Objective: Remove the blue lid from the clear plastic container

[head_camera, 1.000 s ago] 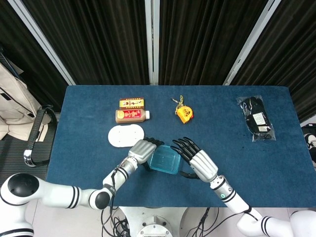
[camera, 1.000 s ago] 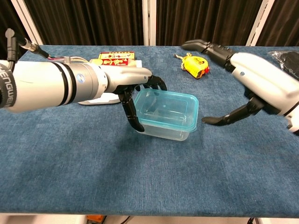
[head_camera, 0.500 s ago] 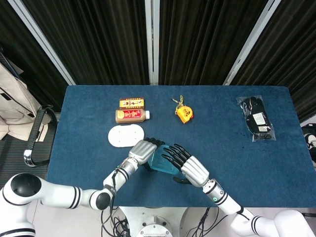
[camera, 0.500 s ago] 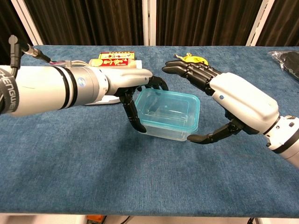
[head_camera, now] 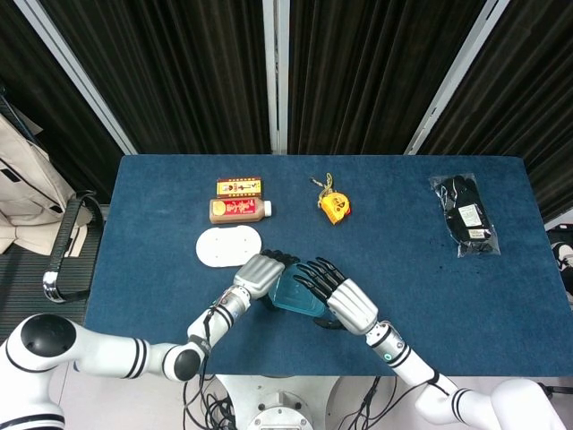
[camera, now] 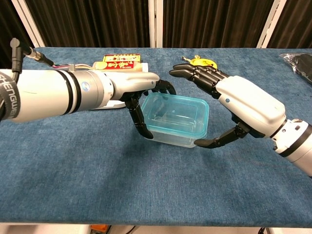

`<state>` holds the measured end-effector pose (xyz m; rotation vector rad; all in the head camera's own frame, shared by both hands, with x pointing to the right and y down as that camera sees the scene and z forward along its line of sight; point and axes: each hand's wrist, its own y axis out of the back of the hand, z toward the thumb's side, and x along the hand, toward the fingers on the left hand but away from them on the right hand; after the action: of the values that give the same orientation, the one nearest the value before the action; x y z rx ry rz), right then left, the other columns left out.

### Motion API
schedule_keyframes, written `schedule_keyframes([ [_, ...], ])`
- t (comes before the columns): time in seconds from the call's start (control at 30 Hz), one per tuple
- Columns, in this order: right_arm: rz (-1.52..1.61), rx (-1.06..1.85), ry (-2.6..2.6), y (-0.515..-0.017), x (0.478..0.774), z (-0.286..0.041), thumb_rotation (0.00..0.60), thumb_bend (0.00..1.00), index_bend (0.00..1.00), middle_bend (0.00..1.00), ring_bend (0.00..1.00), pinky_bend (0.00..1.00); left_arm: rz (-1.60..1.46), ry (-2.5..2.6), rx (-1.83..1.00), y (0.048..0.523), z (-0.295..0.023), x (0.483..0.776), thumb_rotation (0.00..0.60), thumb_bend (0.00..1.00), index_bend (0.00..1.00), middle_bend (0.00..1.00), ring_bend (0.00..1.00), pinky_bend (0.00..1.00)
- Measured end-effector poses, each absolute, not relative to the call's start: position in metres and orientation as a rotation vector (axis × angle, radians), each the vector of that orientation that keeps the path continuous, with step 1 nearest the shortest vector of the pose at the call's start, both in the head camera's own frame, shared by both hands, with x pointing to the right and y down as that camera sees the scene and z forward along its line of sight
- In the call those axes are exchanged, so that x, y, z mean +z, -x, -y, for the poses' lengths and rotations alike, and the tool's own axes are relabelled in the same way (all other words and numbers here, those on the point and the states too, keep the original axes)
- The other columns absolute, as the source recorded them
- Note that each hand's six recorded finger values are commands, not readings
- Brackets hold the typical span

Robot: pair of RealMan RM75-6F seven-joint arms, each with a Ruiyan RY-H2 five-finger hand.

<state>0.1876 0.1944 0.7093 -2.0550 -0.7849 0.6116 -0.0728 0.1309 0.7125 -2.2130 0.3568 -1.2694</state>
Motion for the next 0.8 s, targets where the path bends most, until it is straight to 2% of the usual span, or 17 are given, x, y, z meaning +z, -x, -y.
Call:
schedule_keyframes([
  [0.8, 0.837, 0.578, 2.025, -0.19, 0.697, -0.184, 0.6, 0.06, 0.0, 0.0, 0.0, 0.0, -0.342, 2.181, -1.26, 0.07, -0.13, 0.714, 0.6, 0.0, 0.16, 0.18, 0.11, 0.14],
])
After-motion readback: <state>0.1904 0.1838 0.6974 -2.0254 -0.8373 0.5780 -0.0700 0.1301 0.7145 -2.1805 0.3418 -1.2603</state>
